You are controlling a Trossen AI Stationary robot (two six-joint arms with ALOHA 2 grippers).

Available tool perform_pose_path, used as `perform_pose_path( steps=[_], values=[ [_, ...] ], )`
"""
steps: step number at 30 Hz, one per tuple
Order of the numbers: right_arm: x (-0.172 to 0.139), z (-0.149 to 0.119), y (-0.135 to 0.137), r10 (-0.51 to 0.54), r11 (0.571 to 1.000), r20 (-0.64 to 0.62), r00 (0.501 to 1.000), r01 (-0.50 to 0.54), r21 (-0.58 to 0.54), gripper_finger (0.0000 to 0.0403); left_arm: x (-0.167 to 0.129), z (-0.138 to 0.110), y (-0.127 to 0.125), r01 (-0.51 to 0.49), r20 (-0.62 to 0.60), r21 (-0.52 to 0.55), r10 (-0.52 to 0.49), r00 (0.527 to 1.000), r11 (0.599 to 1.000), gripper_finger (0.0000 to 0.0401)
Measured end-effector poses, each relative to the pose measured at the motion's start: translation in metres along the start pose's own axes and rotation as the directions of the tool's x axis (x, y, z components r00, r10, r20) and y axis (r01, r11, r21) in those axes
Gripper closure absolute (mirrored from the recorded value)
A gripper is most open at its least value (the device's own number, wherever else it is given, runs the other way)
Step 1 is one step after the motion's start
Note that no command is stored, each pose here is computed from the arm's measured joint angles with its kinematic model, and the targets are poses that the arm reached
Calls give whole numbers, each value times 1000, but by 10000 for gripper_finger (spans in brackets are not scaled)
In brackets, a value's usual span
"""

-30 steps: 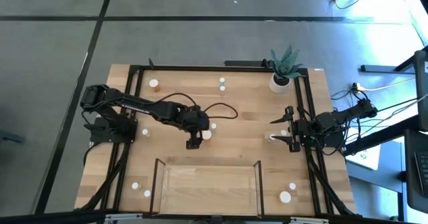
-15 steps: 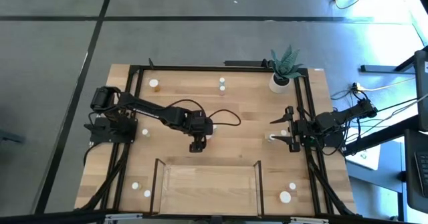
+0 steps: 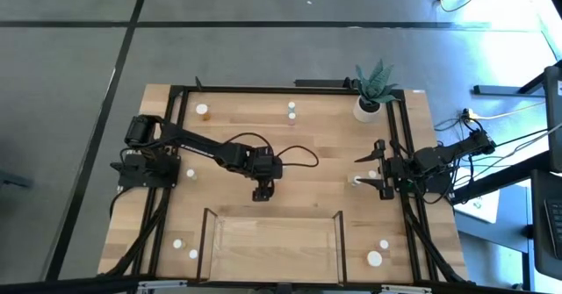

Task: Pick and place medicine bottles onto shelf by color
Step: Put the middle orange pill bottle on the shelf

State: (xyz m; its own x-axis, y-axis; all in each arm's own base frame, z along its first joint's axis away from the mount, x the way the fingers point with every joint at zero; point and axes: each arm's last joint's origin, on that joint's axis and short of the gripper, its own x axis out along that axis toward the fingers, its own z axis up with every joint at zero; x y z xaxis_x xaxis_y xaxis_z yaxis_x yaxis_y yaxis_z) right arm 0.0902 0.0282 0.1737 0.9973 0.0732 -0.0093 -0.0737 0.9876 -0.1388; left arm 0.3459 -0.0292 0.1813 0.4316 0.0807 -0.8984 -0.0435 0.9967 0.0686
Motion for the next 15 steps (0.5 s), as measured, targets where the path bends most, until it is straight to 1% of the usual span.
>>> perform_pose_path(
  steps=[2, 15],
  values=[
    [0, 0, 0, 0, 1000, -3, 1000, 0, 0, 131, 3, 3, -1, 2, 22, -3, -2, 1000, 1000, 52],
    [0, 0, 0, 1, 1000, -4, 1000, -1, -1, 131, 5, 2, -1, 1, 15, -4, -1, 1000, 1000, 60]
  ],
)
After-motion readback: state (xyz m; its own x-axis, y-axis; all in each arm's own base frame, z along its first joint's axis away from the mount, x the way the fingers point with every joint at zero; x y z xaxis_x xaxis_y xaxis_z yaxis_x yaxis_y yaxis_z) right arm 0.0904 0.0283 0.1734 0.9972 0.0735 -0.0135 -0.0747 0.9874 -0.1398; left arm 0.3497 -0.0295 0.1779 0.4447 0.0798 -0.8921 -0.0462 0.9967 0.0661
